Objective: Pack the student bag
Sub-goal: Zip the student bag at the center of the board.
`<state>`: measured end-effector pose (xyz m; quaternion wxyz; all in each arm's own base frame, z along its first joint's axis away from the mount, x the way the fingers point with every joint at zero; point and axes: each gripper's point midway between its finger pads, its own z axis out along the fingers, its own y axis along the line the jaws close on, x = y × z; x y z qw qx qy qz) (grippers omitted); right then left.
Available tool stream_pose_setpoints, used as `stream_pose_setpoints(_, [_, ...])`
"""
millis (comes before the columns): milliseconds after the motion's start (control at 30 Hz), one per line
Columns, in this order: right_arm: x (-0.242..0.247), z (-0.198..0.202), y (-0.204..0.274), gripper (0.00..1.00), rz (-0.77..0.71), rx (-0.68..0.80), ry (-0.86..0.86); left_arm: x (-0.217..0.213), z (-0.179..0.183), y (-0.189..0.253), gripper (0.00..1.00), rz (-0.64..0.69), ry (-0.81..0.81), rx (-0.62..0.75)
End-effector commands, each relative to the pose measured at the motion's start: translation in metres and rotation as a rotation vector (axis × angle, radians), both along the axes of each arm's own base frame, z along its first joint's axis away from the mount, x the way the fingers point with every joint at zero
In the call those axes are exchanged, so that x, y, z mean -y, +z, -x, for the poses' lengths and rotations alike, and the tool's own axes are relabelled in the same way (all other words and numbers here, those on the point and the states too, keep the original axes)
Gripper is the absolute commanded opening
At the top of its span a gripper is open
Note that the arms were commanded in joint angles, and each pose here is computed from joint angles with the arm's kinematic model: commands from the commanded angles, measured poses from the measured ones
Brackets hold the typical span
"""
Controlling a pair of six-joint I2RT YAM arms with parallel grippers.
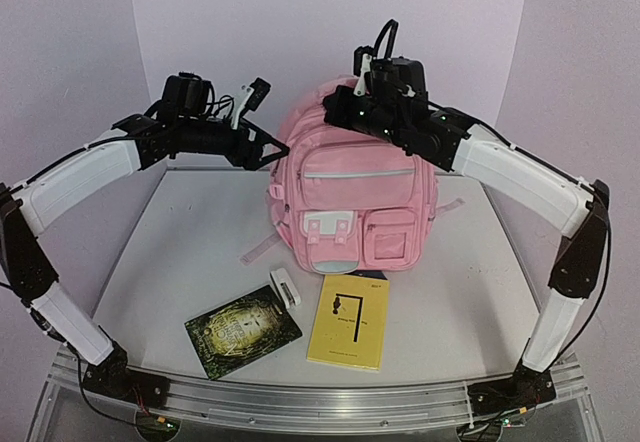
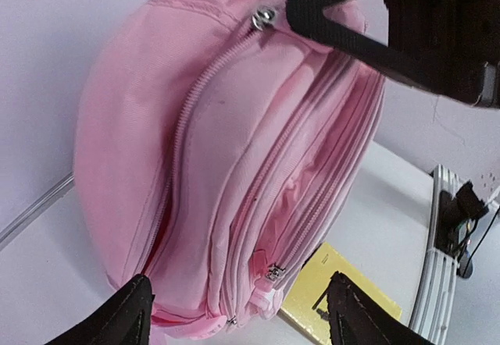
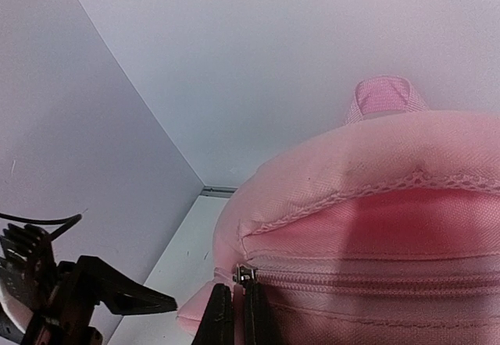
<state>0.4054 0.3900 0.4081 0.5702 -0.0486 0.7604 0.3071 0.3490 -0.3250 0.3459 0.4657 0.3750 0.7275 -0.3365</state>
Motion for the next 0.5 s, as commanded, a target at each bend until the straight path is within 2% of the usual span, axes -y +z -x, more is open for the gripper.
stream_pose_setpoints(0, [0.012,0.012,0.026,0.00,-0.026,0.043,-0.006,-0.031,-0.006,0.013,0.79,0.097,0.168,-0.037])
stream_pose_setpoints(200, [0.005,0.013,0.024,0.00,-0.010,0.048,0.032,-0.066,-0.021,-0.042,0.76,0.157,0.262,-0.233])
stream_pose_setpoints(333, [0.003,0.013,0.020,0.00,-0.007,0.042,0.039,-0.062,-0.023,-0.063,0.75,0.183,0.232,-0.298])
stream_pose_setpoints(467, [0.001,0.014,0.018,0.00,-0.008,0.036,0.045,-0.060,-0.038,-0.083,0.72,0.169,0.269,-0.342])
